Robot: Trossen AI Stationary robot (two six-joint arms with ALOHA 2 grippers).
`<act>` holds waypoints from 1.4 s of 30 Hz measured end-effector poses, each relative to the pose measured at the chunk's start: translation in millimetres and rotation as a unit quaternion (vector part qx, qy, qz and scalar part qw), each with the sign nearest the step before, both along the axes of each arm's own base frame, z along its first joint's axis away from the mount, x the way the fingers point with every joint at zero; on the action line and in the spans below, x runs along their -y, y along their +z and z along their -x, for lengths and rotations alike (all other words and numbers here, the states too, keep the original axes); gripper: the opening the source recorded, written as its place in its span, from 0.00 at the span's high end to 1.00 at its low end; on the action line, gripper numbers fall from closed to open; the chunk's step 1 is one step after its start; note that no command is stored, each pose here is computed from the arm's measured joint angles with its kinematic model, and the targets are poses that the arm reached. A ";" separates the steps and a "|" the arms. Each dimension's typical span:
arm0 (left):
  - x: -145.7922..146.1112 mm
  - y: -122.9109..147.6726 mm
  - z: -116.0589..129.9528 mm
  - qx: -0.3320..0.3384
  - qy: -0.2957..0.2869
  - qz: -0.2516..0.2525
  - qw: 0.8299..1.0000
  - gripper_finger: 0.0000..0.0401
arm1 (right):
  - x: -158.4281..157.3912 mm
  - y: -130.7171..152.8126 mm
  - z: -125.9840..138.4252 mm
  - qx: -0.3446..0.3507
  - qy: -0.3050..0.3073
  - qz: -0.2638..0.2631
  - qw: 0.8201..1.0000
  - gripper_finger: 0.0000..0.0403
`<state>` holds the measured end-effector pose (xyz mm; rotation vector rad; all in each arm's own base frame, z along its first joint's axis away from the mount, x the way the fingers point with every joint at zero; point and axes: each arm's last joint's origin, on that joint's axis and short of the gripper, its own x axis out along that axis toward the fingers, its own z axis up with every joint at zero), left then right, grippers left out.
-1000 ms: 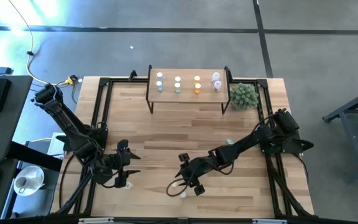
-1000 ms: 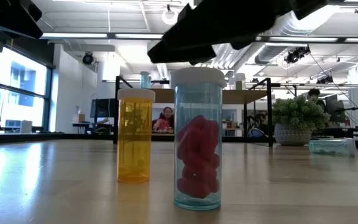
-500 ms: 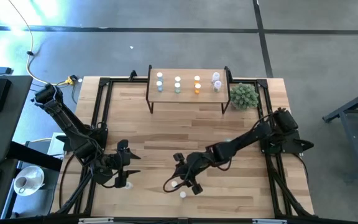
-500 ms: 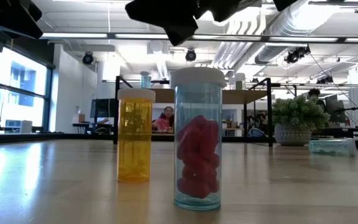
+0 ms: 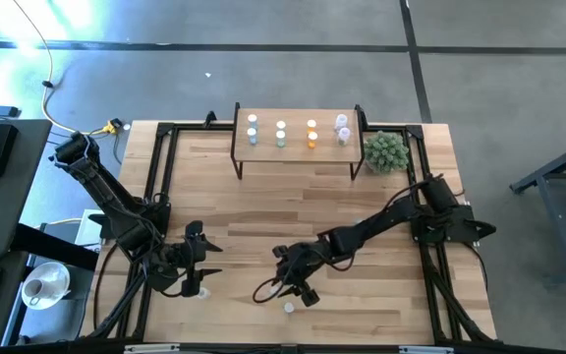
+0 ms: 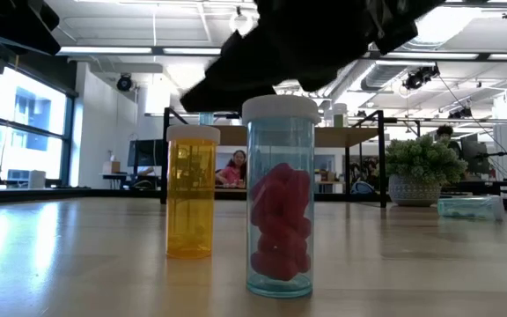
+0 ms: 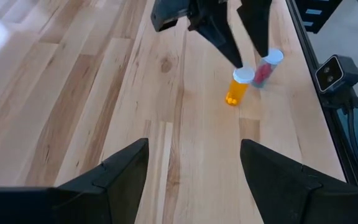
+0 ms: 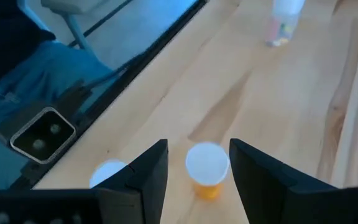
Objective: Pick and place medicine bottles onto shelf by color
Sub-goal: Put the orange pill bottle on the shelf aligned with the other orange pill bottles
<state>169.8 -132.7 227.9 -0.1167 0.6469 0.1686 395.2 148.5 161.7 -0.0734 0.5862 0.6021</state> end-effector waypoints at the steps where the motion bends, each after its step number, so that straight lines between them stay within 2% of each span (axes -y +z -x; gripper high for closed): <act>1: 0.0 0.0 0.0 0.000 0.000 0.000 1.000 0.39 | 0.4 -1.6 -0.1 -0.004 0.002 -0.001 1.000 0.60; 9: 0.0 0.1 0.0 0.000 0.000 0.000 1.000 0.39 | -0.8 -14.1 -3.9 0.001 0.020 0.000 1.000 0.60; 42: -0.6 0.0 0.2 0.002 0.005 -0.006 1.000 0.39 | 1.0 -15.0 -4.3 0.000 0.022 0.003 1.000 0.60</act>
